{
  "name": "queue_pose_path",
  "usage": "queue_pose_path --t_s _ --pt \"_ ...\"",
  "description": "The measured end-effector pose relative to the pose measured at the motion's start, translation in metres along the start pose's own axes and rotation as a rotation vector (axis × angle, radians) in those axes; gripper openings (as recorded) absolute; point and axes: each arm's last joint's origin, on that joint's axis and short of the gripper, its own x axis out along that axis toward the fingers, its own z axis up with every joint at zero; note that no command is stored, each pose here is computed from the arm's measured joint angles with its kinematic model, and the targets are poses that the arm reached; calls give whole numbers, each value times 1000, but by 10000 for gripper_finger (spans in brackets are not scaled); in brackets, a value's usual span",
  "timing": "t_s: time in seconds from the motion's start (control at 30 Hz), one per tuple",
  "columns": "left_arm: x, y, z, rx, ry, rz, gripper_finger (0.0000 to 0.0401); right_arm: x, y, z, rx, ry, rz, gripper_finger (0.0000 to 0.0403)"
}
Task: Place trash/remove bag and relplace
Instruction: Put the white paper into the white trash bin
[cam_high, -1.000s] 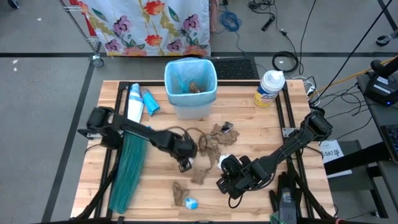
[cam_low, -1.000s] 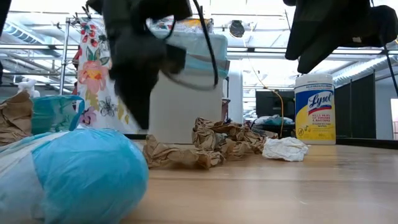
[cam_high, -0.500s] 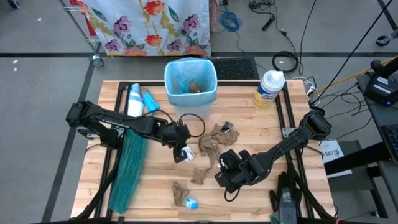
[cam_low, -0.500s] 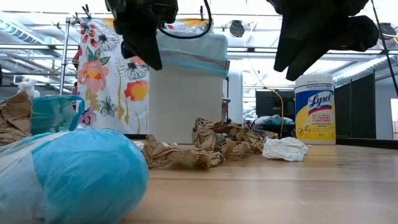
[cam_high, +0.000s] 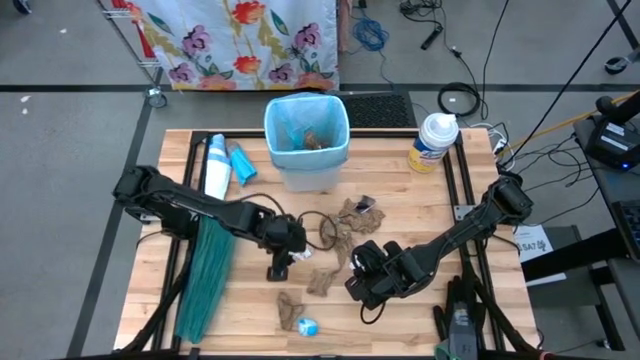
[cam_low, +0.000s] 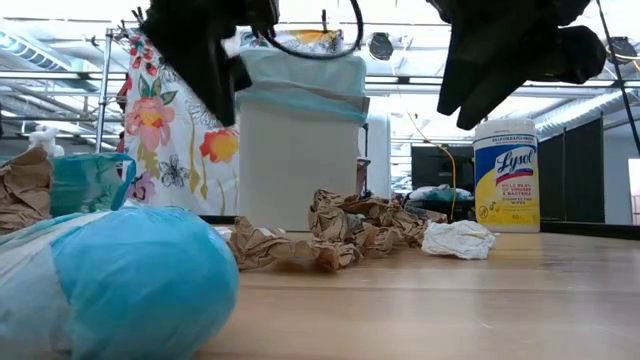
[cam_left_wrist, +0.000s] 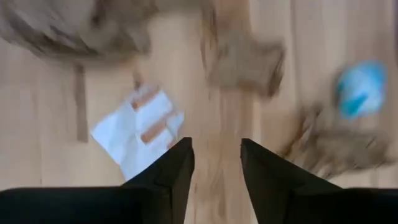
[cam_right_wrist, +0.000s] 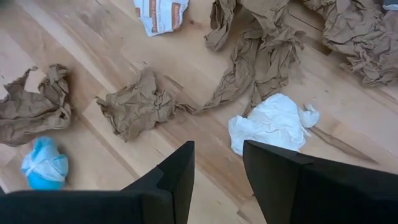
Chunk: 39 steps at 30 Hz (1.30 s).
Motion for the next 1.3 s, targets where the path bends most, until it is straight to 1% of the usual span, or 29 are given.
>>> queue_pose_path --t_s 0.1,0.17,0.23,0.3,0.37,0.47,0.53,0.7,0.87,1.0,1.07,1.1,1.17,1.2,1.23,1.3 --pt "17 -3 -4 21 76 12 145 0 1 0 4 0 9 130" --pt "28 -7 -8 77 123 22 144 0 1 0 1 3 12 130" --pt "41 -12 -11 138 163 64 142 0 1 0 2 3 14 130" --pt "53 -17 -14 194 186 127 141 0 1 0 1 4 12 130" --pt "62 -21 -18 247 207 217 141 0 1 0 0 4 12 130" --pt "73 -23 -21 294 213 373 141 0 2 0 13 4 16 130" --pt "81 -23 -22 316 211 435 141 0 2 0 24 5 18 130" --pt "102 -21 -24 341 251 446 141 0 2 -1 28 6 19 130" --pt "112 -20 -27 347 276 457 140 0 2 -1 36 6 19 130" --pt "115 -14 -26 327 282 447 137 0 2 0 38 3 17 130" --pt "115 -9 -25 307 286 438 121 0 2 0 39 3 18 130" --pt "116 -7 -24 293 287 429 105 0 2 0 38 3 17 130" --pt "115 0 -22 264 285 404 60 0 2 0 39 2 18 130" --pt "115 4 -20 251 285 408 34 0 2 0 39 2 18 130" --pt "115 9 -19 236 280 412 17 0 2 0 39 2 18 130" --pt "115 14 -18 218 277 416 10 0 2 0 39 1 19 130"
